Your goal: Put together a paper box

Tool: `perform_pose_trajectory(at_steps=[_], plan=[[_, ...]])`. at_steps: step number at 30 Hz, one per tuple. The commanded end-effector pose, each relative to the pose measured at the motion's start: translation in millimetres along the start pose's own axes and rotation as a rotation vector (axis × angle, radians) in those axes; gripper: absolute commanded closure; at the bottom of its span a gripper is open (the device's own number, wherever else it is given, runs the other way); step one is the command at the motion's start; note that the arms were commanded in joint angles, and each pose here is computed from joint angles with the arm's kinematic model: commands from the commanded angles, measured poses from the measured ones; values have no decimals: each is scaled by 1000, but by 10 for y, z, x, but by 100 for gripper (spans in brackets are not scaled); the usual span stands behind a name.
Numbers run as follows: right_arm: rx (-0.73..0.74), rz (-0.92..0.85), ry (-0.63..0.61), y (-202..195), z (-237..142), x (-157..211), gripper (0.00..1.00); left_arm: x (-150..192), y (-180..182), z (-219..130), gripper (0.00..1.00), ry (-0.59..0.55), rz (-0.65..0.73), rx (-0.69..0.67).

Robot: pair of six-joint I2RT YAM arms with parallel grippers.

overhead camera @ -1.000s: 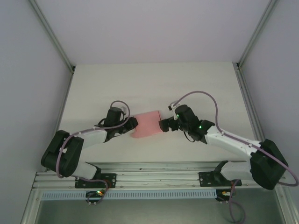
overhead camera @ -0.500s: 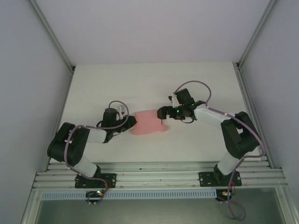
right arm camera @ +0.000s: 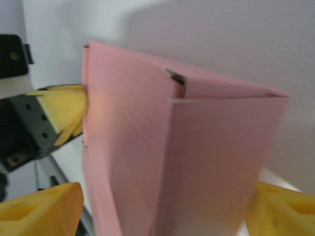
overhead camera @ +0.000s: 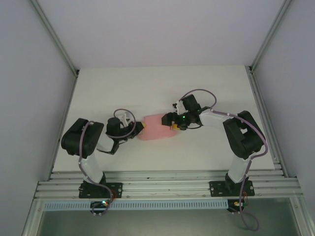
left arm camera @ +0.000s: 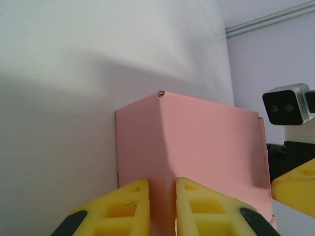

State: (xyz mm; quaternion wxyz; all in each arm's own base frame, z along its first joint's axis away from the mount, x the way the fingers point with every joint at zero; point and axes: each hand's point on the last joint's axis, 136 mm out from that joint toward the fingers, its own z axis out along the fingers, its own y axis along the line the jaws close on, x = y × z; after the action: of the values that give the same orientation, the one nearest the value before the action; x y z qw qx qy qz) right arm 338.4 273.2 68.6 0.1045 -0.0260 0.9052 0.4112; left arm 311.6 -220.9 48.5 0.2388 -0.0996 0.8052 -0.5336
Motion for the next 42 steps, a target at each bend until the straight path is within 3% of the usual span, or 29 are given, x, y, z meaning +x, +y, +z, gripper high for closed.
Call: perform_pose_trajectory(at_steps=[1, 5, 9, 13, 14, 16, 19, 21, 23, 25, 31, 37, 42], plan=[[-117, -4, 10, 229, 9, -34, 28, 55, 77, -16, 85, 10, -54, 4], [-100, -15, -24, 227, -91, -43, 47, 16, 14, -16, 81, 5, -33, 13], [-108, -18, -55, 261, -188, -52, 55, -60, -120, -13, 75, 3, 12, 19], [-132, -26, -78, 354, -277, -64, 55, -123, -315, -12, 50, 13, 94, 19], [-132, -19, -83, 359, -302, -66, 55, -133, -366, -20, 37, 17, 116, 19], [-133, -2, -99, 353, -360, -87, 55, -171, -466, -56, 1, 10, 178, 8], [-143, 70, -108, 298, -450, -112, 56, -219, -622, -131, 0, -10, 320, -54], [-150, 130, -108, 250, -515, -134, 57, -212, -686, -174, 0, -18, 470, -181], [-150, 210, -98, 168, -565, -145, 57, -186, -801, -209, 0, -19, 707, -357], [-154, 326, -68, 79, -602, -136, 59, -136, -1021, -234, 0, -16, 944, -447], [-236, 633, 144, 19, -669, -39, 69, 244, -1344, -101, 0, 103, 1325, -361], [-271, 713, 171, 100, -852, -20, 68, 446, -1403, 38, 0, 136, 1734, -519], [-267, 764, 219, 104, -921, 118, 68, 391, -1391, 165, 0, 134, 1849, -580]])
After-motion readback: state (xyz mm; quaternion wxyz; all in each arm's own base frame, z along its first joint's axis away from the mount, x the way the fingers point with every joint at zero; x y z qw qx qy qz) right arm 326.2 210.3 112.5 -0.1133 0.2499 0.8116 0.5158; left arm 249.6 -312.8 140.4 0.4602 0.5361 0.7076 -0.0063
